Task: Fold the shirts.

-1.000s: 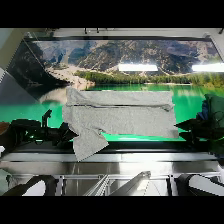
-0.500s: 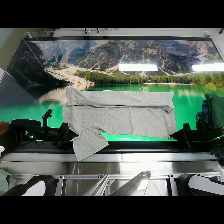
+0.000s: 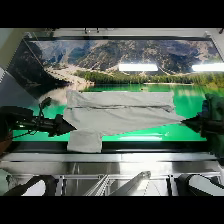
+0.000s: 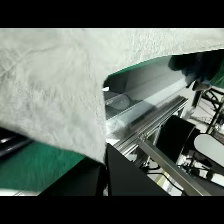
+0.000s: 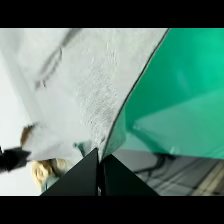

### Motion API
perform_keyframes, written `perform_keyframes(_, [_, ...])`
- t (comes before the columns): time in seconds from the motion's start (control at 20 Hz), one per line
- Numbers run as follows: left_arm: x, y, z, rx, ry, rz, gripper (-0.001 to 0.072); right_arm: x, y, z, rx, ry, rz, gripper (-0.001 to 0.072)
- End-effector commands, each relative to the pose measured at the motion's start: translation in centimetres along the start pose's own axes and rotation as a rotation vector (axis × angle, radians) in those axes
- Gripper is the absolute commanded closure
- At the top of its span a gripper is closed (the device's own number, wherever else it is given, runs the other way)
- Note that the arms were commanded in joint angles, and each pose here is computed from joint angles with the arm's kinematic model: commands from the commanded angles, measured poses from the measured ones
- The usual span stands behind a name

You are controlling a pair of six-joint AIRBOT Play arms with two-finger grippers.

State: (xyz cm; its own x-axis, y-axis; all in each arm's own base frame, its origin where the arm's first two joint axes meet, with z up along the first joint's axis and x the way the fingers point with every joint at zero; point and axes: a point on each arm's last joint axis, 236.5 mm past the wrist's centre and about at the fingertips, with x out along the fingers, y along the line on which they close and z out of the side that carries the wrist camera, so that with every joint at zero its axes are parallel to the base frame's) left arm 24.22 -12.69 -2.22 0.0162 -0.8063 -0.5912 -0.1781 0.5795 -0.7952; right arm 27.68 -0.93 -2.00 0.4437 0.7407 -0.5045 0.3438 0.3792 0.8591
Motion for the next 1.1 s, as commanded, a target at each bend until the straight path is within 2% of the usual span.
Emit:
perform_keyframes(0.0, [-2.7,0.5,1.0,-0.025,-0.066,-0.032,0.0684,-2.8,0.4,2.1,0.032,-0.132,0.016,0.0697])
perform_keyframes(0.2, [-6.3,1.8,2.3,-0.086,-0.196,-0.057,0.0684,-1.7,0.7,1.4,0.018,-0.092,0.012,0.0697])
perform_keyframes(0.5, [-4.9,0.0,0.2,-0.040,-0.080,-0.080,0.0685,0.1,0.7,-0.2,0.029,-0.038,0.010,0.0697])
perform_keyframes(0.65, [-6.2,-0.7,3.6,-0.001,-0.207,-0.048,0.0684,-0.4,0.3,3.7,0.042,-0.206,-0.006,0.0697])
perform_keyframes(0.8, [-7.2,-1.3,7.1,0.022,-0.183,-0.045,0.0685,-0.8,3.5,7.7,-0.014,-0.358,0.149,0.0697])
perform_keyframes(1.05, [-5.3,-1.2,13.7,0.050,-0.101,-0.021,0.0685,3.7,3.5,10.8,-0.060,-0.348,0.149,0.0697])
